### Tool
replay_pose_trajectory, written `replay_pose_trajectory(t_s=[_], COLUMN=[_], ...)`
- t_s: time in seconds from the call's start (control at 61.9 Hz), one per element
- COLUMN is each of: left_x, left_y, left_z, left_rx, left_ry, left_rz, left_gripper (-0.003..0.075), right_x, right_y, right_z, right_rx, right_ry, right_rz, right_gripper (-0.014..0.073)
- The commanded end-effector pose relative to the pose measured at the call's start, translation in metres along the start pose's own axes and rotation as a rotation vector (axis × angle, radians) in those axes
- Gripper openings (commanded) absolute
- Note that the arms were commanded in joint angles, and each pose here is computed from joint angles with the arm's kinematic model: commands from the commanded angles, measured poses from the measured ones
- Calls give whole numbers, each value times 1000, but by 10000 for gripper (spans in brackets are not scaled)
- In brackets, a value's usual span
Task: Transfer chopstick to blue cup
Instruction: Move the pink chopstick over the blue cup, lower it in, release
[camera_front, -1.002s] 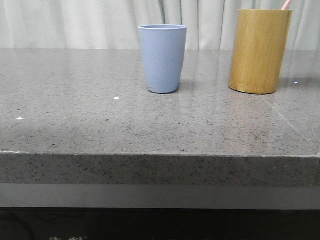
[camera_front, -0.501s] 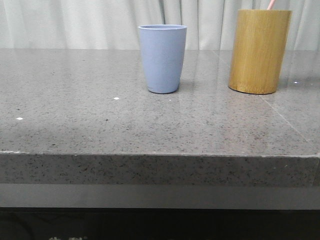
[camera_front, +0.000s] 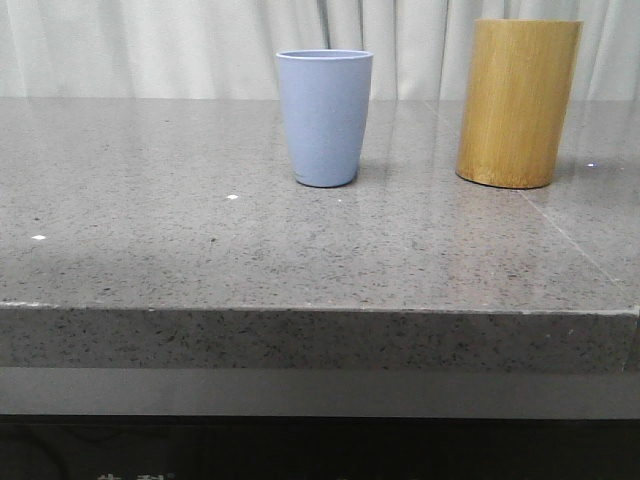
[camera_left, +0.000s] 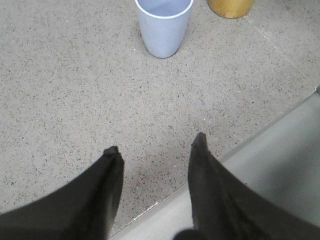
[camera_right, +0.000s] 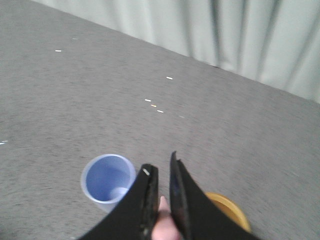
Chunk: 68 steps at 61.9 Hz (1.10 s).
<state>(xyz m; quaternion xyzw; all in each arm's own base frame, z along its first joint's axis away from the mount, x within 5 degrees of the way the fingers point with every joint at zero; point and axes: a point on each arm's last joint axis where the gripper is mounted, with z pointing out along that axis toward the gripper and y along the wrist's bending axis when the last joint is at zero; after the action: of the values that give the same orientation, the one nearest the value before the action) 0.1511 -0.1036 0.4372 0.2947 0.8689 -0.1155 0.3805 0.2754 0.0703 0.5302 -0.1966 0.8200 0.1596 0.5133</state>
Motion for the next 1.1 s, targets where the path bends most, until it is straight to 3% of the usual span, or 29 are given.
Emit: replay_pose_trajectory(t_s=[0.0,0.259,0.63,0.743,0.969,1.083], left_x=[-10,-10,-10,-10,-10,-10], left_y=[-2,-2,-2,-2,-2,-1], left_z=[-11,-11,-11,-11,-11,-11], left_rx=[10,10,9,9,7,2], left_ry=[-108,-108,-115,-115,-117,-116], left_rz=[-1,-1,-1,-1,0,3], left_gripper=[314,314,314,314,314,314], right_x=[-16,-11,16,20,23,20], right_y=[23,52,45,44,42,41], right_z=[-7,58,137,146,151,139], right_rx=[-50,-166,-184,-195,-177,-145], right_ry=[-132,-91,54,73,94,96], right_rz=[-47,-95,-56,-42,-59,-100], right_gripper=[-59,-59,-50,36,412,437])
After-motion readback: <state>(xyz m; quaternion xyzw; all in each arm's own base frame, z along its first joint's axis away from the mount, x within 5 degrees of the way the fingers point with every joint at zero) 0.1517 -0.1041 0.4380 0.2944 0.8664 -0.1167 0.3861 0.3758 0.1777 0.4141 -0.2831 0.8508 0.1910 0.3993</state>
